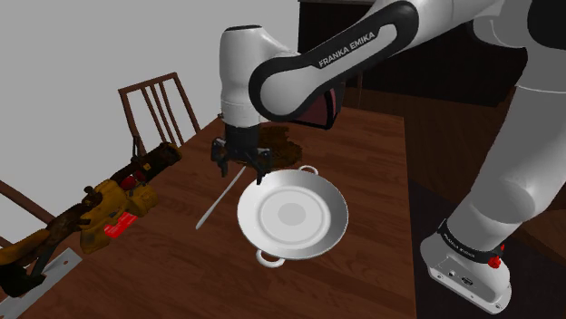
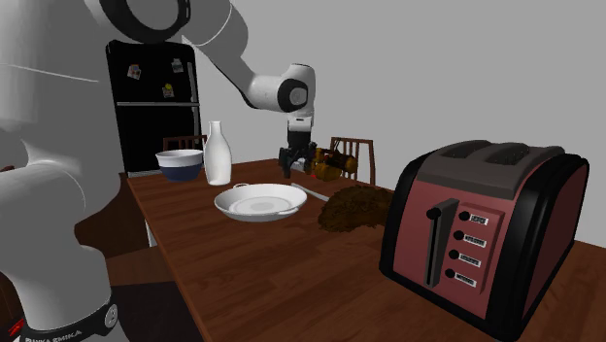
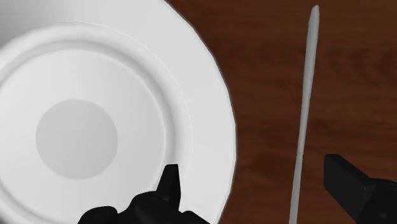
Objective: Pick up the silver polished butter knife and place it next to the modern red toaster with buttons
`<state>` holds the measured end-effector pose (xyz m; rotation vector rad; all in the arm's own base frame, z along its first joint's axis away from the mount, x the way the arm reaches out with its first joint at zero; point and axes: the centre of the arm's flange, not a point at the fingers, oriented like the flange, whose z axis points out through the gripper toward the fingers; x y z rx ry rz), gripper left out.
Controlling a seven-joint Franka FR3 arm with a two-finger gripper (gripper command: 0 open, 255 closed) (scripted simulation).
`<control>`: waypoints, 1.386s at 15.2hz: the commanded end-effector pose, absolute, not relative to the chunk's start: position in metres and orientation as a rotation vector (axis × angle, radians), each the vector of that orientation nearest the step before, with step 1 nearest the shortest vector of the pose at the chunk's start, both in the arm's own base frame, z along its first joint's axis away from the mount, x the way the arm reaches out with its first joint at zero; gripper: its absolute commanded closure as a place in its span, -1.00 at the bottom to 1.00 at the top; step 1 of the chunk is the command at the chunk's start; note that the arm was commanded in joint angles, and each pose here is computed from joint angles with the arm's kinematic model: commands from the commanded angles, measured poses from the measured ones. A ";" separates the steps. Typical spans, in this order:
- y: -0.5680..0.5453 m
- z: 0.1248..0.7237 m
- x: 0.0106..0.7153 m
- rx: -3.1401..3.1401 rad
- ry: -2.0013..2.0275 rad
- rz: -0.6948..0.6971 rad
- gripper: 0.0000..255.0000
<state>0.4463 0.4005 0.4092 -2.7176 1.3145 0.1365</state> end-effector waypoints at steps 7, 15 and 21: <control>0.442 0.376 0.491 -2.605 1.492 0.147 -1.00; 0.447 0.347 0.491 -2.605 1.492 0.147 -1.00; 0.447 0.347 0.491 -2.605 1.492 0.147 1.00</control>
